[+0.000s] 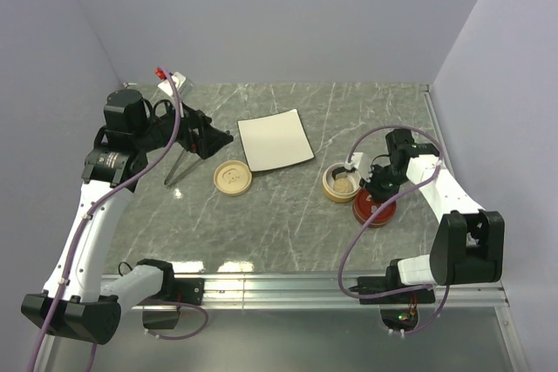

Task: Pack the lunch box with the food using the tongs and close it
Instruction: Put the lid back on the lunch box

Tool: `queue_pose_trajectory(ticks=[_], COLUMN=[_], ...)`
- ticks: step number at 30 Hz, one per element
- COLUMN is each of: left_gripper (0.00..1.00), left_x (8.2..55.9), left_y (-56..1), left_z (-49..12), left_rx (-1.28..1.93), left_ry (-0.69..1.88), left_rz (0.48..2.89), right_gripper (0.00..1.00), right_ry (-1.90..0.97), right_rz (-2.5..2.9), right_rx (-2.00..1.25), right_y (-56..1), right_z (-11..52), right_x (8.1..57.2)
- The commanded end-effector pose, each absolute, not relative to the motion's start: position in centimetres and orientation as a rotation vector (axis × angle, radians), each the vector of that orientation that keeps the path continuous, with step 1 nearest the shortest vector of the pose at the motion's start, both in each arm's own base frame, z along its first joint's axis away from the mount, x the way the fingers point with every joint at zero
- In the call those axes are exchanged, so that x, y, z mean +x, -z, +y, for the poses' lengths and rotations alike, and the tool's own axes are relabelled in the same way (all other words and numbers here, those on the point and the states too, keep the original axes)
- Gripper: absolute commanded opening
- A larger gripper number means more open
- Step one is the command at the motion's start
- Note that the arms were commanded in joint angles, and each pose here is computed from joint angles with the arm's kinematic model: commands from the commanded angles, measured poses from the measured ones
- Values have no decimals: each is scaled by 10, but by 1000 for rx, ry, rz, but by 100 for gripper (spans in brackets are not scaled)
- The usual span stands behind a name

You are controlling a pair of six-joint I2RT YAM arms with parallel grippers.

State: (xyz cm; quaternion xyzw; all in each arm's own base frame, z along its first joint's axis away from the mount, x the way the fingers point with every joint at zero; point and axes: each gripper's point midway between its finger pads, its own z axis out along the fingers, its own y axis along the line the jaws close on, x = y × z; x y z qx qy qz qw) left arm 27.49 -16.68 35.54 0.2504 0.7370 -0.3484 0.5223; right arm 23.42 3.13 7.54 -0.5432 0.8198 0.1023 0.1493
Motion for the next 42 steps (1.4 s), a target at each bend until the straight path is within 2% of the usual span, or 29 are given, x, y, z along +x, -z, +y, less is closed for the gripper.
queue_pose_trajectory(ticks=[1,6,9,13,21,26,42], left_gripper=[100,99,99,99,99,99,99], left_x=[273,272,270,269,271,270,268], left_y=[-360,-359,-359,-360,-364,-364,-364], left_z=[-167,-166,-166,-166,-167,-166,-167], left_rx=[618,618,621,625,631,633,639], left_ry=[825,822,820,821,826,818,823], left_rz=[1737,1736,1735,1731,1723,1723,1714], right_gripper=[19,14,6,0,0,0,0], right_ry=[-325,-334,-323,-329,-436,-443,-339], right_rz=[2387,2403,2388,2414,2494,2443,2201], right_rx=[-1574,-1581,-1587,-1568,-1522,-1472,-1727], right_y=[-75,-66,-61,-51,-37,-60,-96], right_z=[30,29,29,28,31,35,30], right_x=[228,225,221,215,203,215,223])
